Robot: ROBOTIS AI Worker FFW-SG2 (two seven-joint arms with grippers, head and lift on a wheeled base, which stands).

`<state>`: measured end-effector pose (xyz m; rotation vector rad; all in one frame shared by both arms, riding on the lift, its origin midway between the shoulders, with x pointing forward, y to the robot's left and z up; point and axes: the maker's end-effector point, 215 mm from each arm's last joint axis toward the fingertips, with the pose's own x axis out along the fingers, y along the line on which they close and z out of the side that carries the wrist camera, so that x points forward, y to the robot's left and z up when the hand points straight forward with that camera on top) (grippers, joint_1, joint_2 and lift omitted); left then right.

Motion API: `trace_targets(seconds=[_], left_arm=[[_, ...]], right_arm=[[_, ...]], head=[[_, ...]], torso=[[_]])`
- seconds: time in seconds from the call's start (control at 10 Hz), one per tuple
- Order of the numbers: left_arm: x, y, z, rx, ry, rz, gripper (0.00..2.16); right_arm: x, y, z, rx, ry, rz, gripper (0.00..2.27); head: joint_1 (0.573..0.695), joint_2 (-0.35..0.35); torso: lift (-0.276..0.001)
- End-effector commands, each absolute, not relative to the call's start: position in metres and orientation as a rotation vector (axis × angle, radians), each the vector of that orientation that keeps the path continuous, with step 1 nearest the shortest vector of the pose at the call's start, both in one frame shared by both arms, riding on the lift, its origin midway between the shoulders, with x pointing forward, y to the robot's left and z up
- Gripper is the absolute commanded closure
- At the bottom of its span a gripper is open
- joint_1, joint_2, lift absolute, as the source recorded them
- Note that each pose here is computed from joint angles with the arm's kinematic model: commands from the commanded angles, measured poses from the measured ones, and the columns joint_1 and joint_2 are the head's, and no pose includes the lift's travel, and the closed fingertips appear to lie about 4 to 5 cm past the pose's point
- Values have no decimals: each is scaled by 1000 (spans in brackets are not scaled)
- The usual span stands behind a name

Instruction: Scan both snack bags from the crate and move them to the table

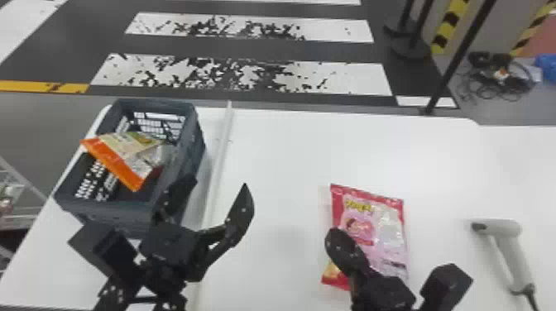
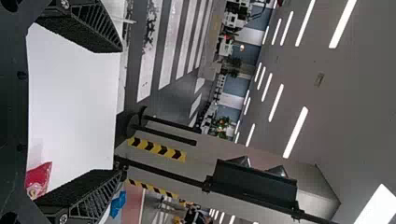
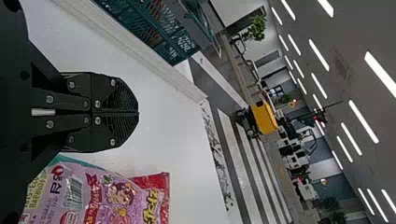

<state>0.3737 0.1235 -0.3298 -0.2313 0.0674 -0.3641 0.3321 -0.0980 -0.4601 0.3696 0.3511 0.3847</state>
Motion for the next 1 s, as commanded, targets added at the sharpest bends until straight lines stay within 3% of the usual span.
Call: trace_targets(seconds=[0.0, 0.4, 0.9], left_arm=[[370, 129, -326, -224, 61, -358, 70], [371, 130, -334, -225, 73, -358, 70], [369, 125, -333, -235, 63, -365, 70]], right_arm=[[337, -86, -482, 378, 406, 396, 2246], [357, -96, -518, 361, 445, 341, 2246], [365, -138, -521, 350, 429, 268, 2246]], head=[[695, 35], [695, 67], [695, -7]], torso=[[-87], [-87], [-87]])
